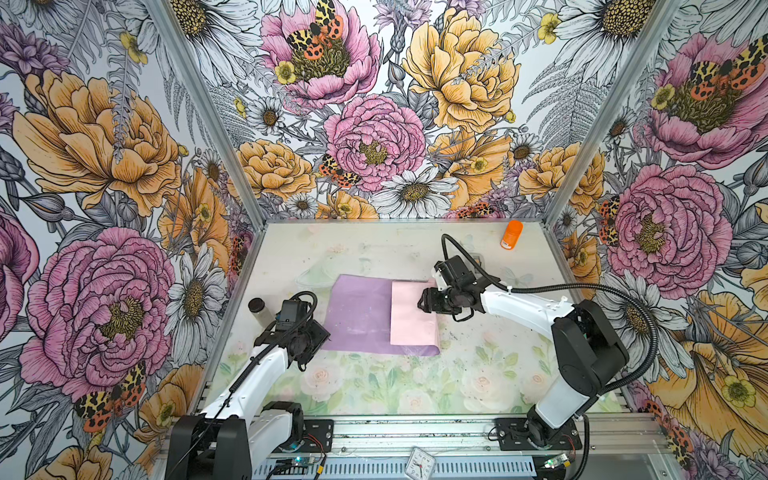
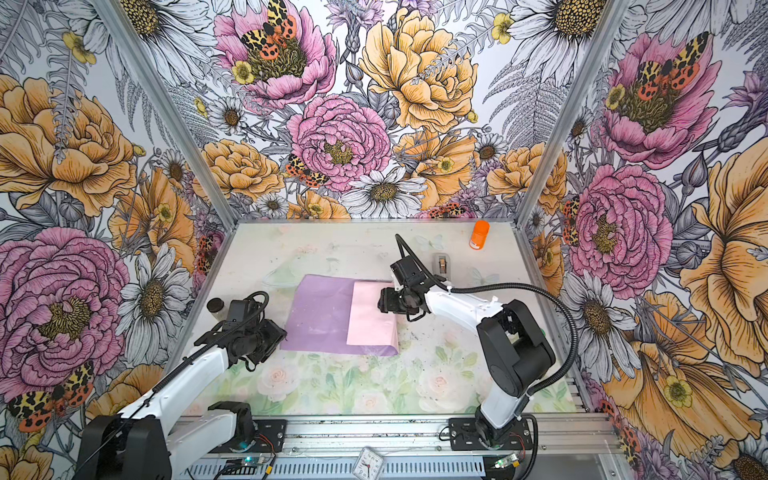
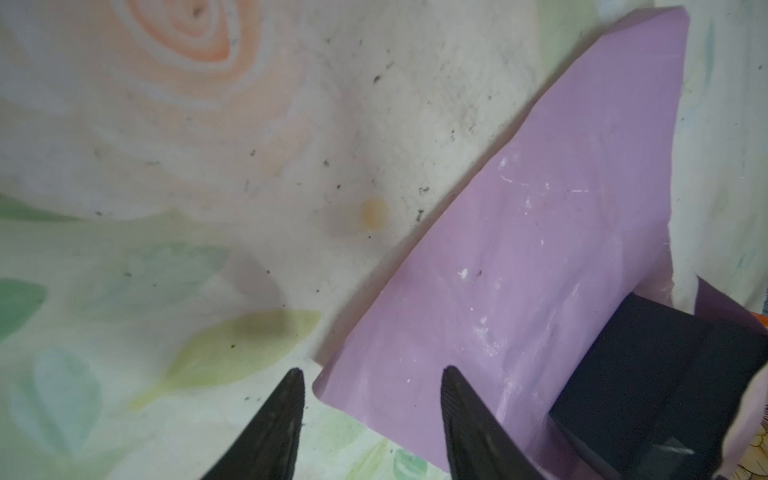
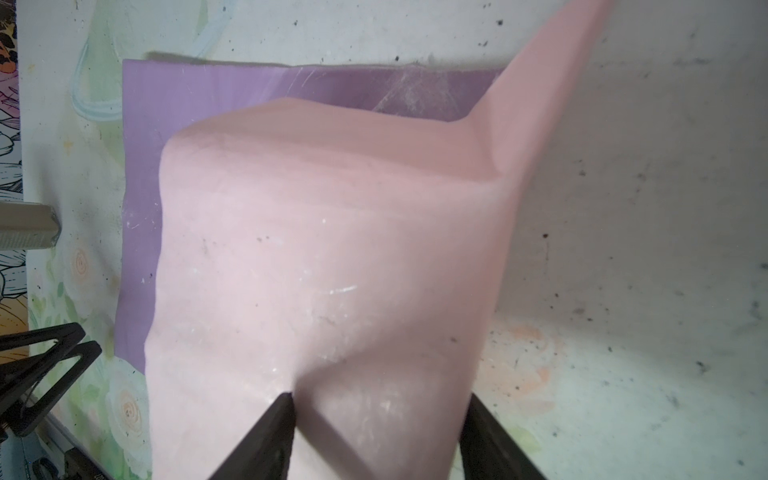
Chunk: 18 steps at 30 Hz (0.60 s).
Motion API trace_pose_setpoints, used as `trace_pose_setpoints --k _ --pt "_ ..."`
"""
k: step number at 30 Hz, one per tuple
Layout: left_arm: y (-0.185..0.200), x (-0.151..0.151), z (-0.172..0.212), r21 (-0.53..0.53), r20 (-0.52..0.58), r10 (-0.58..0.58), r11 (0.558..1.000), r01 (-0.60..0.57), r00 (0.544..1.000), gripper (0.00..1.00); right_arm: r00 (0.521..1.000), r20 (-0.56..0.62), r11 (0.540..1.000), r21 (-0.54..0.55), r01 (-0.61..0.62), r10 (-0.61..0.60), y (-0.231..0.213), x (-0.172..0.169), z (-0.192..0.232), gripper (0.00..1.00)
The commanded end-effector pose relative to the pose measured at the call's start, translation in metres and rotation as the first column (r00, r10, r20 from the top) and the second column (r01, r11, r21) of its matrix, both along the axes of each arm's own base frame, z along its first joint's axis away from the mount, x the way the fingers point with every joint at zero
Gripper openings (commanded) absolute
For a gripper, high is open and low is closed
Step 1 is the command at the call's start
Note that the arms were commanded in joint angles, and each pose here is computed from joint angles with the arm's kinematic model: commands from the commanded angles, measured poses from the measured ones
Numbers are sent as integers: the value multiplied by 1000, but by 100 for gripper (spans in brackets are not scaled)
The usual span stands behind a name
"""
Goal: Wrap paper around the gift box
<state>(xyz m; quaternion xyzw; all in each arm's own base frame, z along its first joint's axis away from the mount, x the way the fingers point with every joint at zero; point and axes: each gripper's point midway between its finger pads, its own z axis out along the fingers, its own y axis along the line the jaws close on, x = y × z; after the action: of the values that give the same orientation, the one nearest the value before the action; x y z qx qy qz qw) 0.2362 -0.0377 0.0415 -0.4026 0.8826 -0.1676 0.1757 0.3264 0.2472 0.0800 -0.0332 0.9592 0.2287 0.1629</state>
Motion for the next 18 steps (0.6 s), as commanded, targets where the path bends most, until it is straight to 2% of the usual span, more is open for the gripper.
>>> trace_pose_setpoints --k 1,9,18 --pt "-2 -7 -11 -40 -39 13 999 -15 999 56 999 -37 997 -77 4 -7 -14 -13 -14 63" --pt "-23 2 -20 -161 -6 -12 987 11 1000 53 999 -38 998 -70 -1 -2 -10 -13 -15 63" --pt "-40 28 2 -224 112 -38 973 63 993 48 999 -36 998 -63 -4 2 -7 -14 -15 63"
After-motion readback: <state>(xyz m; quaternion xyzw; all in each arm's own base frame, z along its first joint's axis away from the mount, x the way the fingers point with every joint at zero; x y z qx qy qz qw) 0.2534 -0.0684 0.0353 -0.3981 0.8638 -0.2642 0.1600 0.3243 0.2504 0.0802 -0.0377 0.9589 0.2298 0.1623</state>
